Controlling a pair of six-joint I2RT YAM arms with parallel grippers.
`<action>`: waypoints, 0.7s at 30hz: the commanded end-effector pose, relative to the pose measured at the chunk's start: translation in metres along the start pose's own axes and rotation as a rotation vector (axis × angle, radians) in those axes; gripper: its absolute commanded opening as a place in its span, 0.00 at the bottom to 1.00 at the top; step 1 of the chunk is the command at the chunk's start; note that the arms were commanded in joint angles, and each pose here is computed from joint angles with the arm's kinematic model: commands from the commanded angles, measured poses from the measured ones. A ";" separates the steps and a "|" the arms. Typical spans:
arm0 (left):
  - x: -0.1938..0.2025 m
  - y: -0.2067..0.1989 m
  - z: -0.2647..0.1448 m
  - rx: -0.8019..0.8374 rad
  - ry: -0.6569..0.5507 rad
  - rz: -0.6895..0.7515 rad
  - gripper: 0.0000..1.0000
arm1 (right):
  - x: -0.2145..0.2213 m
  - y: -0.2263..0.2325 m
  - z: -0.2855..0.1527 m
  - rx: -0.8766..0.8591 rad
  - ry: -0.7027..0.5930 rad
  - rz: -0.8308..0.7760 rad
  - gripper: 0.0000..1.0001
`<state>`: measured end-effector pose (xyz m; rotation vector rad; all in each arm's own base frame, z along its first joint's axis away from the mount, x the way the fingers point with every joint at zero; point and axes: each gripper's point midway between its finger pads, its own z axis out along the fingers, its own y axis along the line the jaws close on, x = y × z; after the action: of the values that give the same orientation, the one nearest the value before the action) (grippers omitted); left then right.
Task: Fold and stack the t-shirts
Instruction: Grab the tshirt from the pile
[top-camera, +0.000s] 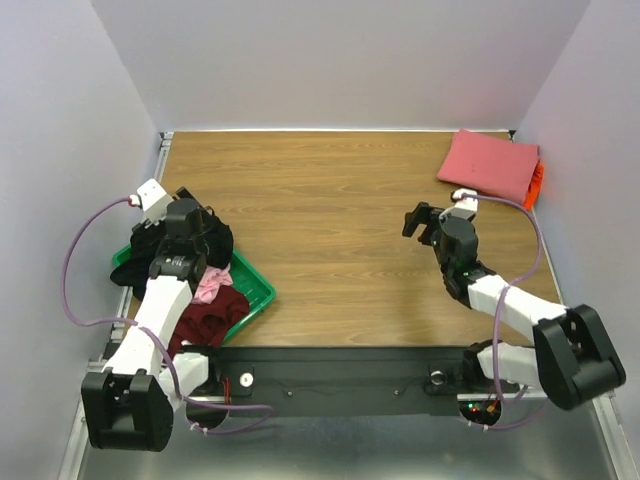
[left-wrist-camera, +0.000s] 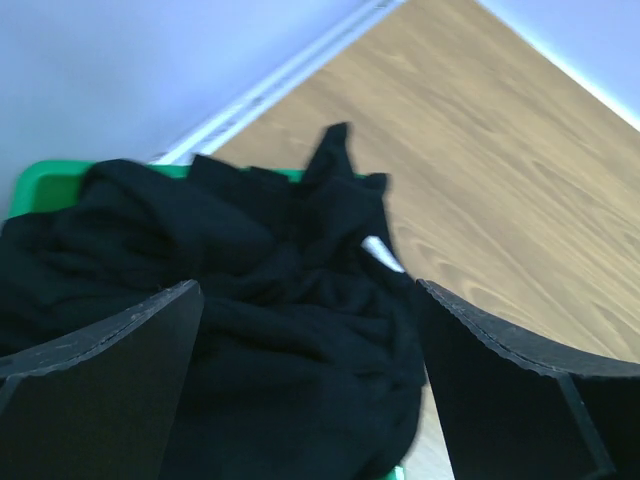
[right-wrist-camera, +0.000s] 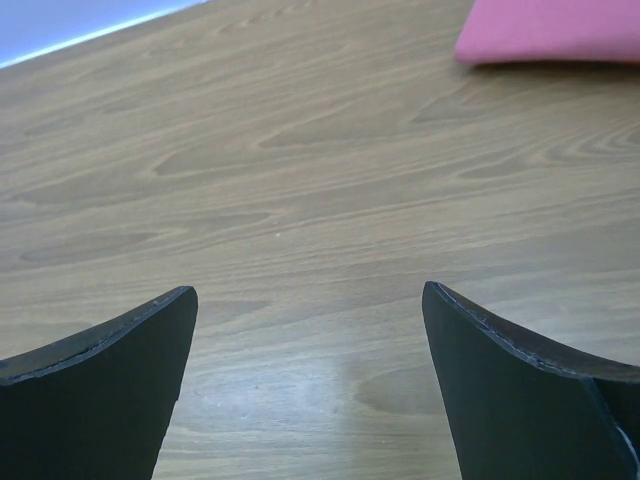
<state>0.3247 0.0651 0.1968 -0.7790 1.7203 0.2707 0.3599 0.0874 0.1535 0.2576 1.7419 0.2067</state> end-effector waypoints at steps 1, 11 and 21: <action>-0.001 0.031 -0.003 -0.100 -0.008 -0.032 0.99 | -0.021 0.028 0.017 -0.145 -0.036 0.080 1.00; 0.017 0.051 -0.009 -0.132 -0.002 -0.090 0.99 | -0.001 0.031 0.030 -0.196 0.036 0.112 1.00; 0.033 0.045 0.009 -0.097 0.054 -0.059 0.70 | -0.008 0.024 0.018 -0.191 0.005 0.116 1.00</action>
<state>0.2957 0.0859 0.1479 -0.9104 1.7894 0.3121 0.3759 0.1106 0.1354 0.2155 1.8014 0.4287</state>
